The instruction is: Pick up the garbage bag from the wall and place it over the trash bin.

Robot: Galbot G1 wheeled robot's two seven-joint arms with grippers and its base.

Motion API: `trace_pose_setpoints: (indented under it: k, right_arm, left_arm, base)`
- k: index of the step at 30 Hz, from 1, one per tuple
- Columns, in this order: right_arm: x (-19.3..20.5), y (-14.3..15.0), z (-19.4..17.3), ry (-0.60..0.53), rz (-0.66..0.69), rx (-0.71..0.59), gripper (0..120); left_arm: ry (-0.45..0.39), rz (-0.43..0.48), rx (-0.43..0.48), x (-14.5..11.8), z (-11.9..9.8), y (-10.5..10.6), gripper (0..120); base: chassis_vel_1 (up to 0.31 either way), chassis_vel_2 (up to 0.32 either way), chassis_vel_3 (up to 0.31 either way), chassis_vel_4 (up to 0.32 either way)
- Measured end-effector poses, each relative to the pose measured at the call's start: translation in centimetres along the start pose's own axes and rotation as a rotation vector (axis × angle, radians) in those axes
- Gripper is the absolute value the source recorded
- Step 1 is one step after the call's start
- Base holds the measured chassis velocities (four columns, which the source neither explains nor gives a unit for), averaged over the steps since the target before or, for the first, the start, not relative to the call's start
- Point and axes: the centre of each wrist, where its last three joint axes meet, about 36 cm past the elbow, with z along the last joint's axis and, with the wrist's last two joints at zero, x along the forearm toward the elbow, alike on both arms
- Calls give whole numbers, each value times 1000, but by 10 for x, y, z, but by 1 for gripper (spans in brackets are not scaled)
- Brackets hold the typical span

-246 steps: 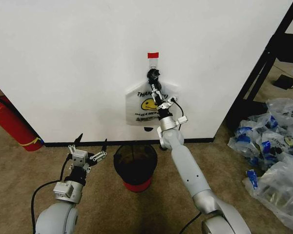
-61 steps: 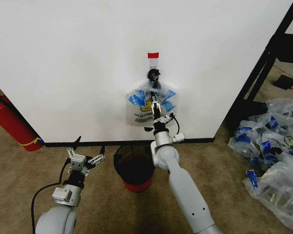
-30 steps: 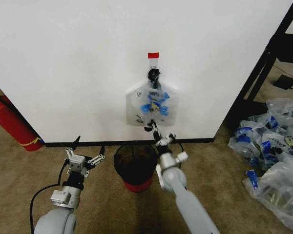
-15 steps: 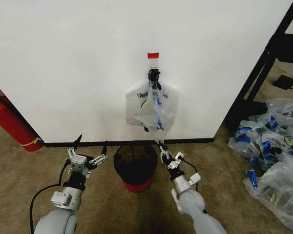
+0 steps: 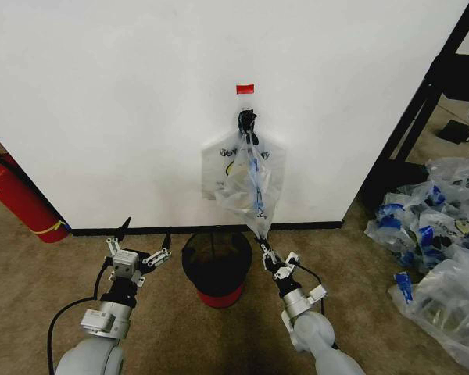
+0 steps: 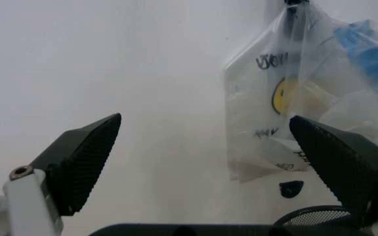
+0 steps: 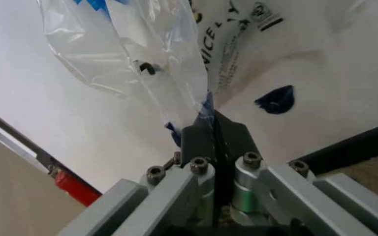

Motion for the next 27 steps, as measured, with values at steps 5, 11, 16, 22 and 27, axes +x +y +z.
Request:
trace_pose_setpoints:
  k: [5, 11, 16, 22, 27]
  right_arm:
    - [0, -4, -4, -2, 6, 11, 0]
    - [4, -17, -5, 4, -20, 47, 0]
    - [9, -30, -10, 30, -46, 83, 0]
    - [11, -31, -12, 25, -60, 88, 0]
    - [-1, -16, -19, -31, -106, 98, 0]
  left_arm:
    - [0, 0, 2, -1, 2, 0, 100]
    - [3, 3, 3, -2, 3, 0, 100]
    - [4, 3, 4, -1, 3, -1, 100]
    - [1, 2, 3, 1, 2, -1, 100]
    - [-1, 1, 2, 4, 2, -2, 100]
  base:
    - [0, 0, 0, 0]
    - [0, 0, 0, 0]
    - [0, 0, 0, 0]
    - [0, 0, 0, 0]
    - [0, 0, 0, 0]
